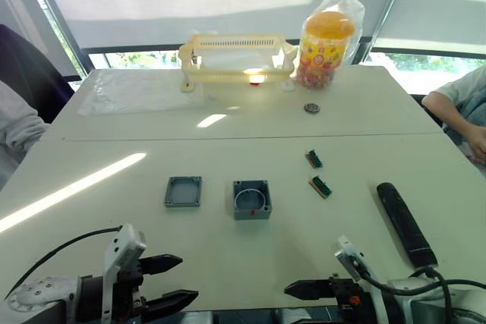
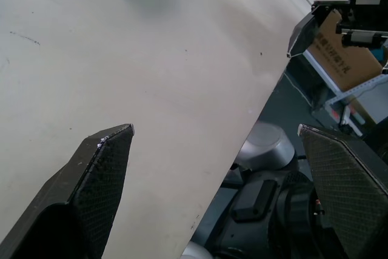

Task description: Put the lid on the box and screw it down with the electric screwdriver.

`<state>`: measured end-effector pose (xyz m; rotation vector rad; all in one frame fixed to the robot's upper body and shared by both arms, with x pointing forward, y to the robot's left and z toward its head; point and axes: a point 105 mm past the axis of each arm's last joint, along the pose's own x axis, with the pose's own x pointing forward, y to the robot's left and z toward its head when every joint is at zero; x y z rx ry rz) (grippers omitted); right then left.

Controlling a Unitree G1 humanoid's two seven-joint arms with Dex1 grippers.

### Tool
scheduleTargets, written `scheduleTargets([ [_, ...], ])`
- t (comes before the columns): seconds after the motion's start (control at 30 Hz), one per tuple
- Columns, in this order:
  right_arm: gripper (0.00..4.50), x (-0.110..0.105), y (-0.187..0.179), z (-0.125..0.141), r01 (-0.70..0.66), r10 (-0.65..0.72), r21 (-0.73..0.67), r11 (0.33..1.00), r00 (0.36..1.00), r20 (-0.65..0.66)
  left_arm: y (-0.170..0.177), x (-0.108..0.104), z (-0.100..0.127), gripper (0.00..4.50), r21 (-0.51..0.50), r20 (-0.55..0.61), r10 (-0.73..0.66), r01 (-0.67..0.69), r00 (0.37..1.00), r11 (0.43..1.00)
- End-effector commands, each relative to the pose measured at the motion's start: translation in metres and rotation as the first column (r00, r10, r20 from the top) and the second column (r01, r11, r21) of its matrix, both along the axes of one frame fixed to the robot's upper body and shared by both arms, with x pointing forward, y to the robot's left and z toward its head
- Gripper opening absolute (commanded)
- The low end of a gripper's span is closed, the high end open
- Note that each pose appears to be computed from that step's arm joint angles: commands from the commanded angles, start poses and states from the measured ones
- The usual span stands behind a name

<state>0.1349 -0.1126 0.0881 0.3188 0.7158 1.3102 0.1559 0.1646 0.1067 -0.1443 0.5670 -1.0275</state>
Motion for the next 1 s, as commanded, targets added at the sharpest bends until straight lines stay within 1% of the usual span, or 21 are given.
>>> scheduleTargets([
  [0.03,4.50,-0.004,0.001,0.007,-0.020,0.019,0.021,1.000,0.999,0.035,-0.003,0.001,0.002,4.48,-0.011,0.012,-0.001,0.001,1.000,1.000],
  [0.47,4.50,0.001,0.003,0.012,-0.020,0.019,0.011,1.000,0.997,0.074,0.001,0.011,0.006,4.48,-0.013,0.051,0.040,-0.039,0.998,0.999],
  [0.6,4.50,0.010,0.002,0.017,-0.005,0.005,0.000,1.000,0.994,0.105,0.006,0.014,0.010,4.48,-0.027,0.065,0.047,-0.046,0.997,0.999],
  [0.67,4.50,0.019,-0.002,0.021,0.013,-0.012,-0.011,1.000,0.992,0.122,0.012,0.022,0.010,4.48,0.007,0.099,0.072,-0.073,0.992,0.997],
  [0.77,4.50,0.030,-0.009,0.025,0.024,-0.014,-0.066,0.997,0.989,0.145,0.021,0.040,0.017,4.48,0.041,0.153,0.109,-0.117,0.982,0.992],
  [0.8,4.50,0.035,-0.012,0.032,0.037,-0.025,-0.078,0.996,0.987,0.156,0.025,0.052,0.024,4.48,0.043,0.177,0.130,-0.140,0.976,0.989],
  [0.87,4.50,0.049,-0.017,0.054,0.068,-0.054,-0.075,0.995,0.983,0.174,0.026,0.076,0.051,4.48,0.058,0.263,0.119,-0.139,0.957,0.989],
  [0.9,4.50,0.055,-0.019,0.068,0.077,-0.062,-0.075,0.994,0.979,0.192,0.021,0.086,0.068,4.48,0.063,0.305,0.081,-0.105,0.949,0.992],
  [0.97,4.50,0.061,-0.019,0.084,0.080,-0.059,-0.090,0.993,0.975,0.215,0.009,0.097,0.090,4.48,0.087,0.348,0.001,-0.034,0.937,0.996],
  [1.0,4.50,0.062,-0.018,0.090,0.075,-0.049,-0.106,0.992,0.972,0.230,0.000,0.103,0.101,4.48,0.118,0.374,-0.054,0.010,0.926,0.993],
])
